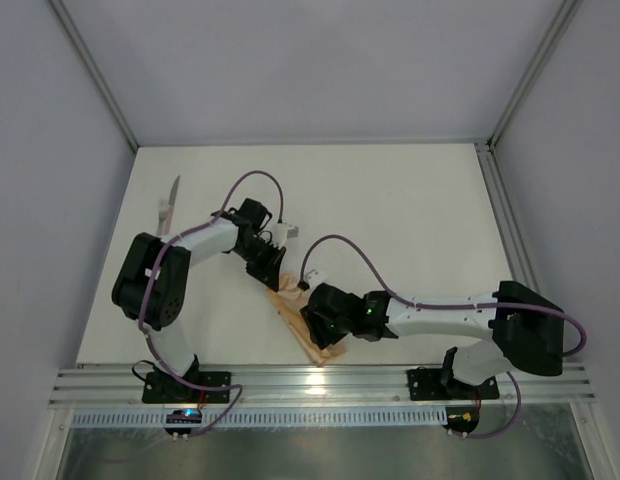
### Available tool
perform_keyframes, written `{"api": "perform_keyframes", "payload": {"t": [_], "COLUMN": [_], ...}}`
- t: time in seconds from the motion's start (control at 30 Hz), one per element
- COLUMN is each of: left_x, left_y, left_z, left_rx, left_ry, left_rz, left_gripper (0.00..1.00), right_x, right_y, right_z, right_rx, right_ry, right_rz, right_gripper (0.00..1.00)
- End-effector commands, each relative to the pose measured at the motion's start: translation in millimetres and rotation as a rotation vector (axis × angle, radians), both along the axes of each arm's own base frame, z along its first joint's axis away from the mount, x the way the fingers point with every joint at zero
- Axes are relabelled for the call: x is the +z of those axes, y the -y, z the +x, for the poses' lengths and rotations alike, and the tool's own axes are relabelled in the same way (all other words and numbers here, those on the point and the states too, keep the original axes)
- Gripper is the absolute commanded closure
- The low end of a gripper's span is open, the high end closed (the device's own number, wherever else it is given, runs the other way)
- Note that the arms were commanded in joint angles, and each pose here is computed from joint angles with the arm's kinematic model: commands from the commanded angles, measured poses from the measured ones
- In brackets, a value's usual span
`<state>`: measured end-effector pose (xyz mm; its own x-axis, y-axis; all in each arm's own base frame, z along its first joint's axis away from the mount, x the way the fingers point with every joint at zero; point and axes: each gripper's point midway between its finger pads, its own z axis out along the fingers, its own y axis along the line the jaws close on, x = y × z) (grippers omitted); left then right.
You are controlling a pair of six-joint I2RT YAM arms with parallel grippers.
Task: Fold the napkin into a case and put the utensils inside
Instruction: Fold the 2/3-rectangle-folded napkin at the center of the board.
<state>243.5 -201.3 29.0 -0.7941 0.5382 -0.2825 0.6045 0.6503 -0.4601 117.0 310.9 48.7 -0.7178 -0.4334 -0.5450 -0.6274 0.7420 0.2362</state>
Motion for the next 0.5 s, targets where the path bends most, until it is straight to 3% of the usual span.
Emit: {"api": "perform_keyframes", "payload": {"t": [0.0, 0.1, 0.17, 0.23, 0.47], "left_x": [6, 4, 3, 3, 0], "left_y": [-2, -2, -2, -4, -8], "left_z": [-3, -3, -3, 0, 5], "left_rx": [-0.025, -0.022, -0.020, -0.012, 0.000], "left_ry": [0.030, 0.026, 0.028, 0.032, 0.044], "left_rz": [-0.004, -0.003, 0.001, 0.003, 0.022], "left_gripper": [1.00, 1.00, 1.00, 1.00, 1.00], "right_x": [15, 13, 12, 13, 1], "right_y": [6, 6, 5, 2, 3], "right_z": [0, -7, -13, -16, -45], "right_rx": [-0.063, -0.048, -0.030, -0.013, 0.095], "right_ry": [0.015, 0.020, 0.037, 0.067, 0.170], "right_rz": [0.021, -0.003, -0.025, -0.048, -0.156], "right_gripper": [0.53, 0.57, 0.72, 0.79, 0.84]}}
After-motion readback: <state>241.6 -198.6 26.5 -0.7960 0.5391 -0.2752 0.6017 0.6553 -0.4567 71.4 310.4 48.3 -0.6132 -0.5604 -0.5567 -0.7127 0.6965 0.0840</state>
